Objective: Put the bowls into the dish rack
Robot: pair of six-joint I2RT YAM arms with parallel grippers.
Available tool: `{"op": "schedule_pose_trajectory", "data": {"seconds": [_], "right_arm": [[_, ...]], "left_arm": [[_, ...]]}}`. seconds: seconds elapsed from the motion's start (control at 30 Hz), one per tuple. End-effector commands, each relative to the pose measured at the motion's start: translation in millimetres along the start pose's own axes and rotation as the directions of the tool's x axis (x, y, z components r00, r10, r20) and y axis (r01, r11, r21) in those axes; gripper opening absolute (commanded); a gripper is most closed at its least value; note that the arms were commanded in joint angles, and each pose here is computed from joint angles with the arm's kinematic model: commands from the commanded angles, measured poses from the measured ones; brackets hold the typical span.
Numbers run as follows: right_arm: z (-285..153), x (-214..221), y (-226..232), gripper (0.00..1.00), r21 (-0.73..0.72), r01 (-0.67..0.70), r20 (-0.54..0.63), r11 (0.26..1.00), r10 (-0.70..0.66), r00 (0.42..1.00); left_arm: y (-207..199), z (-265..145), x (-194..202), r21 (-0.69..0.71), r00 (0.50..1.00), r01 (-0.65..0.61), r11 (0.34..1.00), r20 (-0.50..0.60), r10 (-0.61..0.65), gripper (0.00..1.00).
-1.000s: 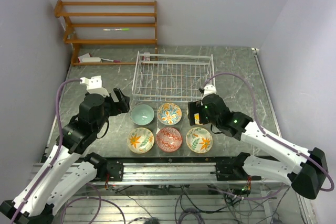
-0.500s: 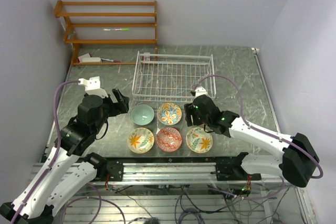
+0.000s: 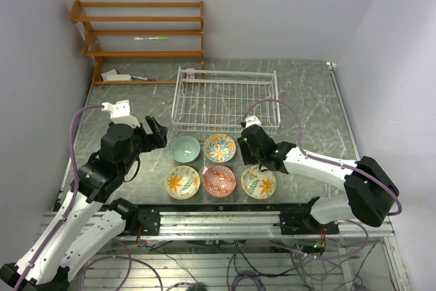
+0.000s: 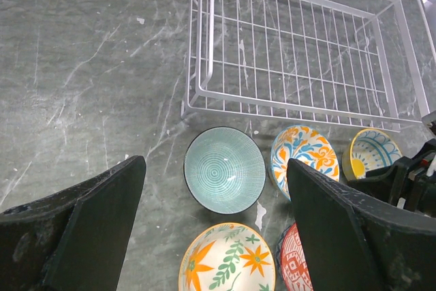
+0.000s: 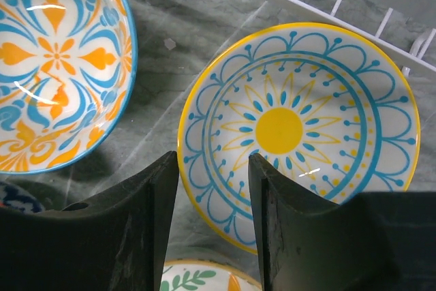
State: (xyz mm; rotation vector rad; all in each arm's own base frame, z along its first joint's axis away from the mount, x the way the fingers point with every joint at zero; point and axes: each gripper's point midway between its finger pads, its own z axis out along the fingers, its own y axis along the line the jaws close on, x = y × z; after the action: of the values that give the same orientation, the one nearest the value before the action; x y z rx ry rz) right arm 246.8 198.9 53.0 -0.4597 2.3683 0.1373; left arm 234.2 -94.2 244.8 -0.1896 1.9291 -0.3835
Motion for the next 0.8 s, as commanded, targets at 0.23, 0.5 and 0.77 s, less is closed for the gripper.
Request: {"op": "schedule_pose_trajectory", "data": {"seconds": [0.23, 0.5, 0.77], "right_arm": [[12, -11, -4, 0.28, 0.065, 0.043, 0.017, 0.997, -0.044, 0.999], [6, -20, -5, 0.0, 0.099, 0.05, 0.024, 0.994, -0.053, 0.998], [-36, -44, 10, 0.0, 0.015, 0.082, 0.045, 0.997, -0.083, 0.996]], "left_arm": [[1, 0, -7, -0.015, 1.0, 0.005, 1.0, 0.021, -0.005, 0.96], [3, -1, -8, -0.025, 1.0, 0.004, 1.0, 0.024, -0.004, 0.95], [4, 0, -8, -0.028, 1.0, 0.007, 1.0, 0.024, -0.007, 0.95]]}}
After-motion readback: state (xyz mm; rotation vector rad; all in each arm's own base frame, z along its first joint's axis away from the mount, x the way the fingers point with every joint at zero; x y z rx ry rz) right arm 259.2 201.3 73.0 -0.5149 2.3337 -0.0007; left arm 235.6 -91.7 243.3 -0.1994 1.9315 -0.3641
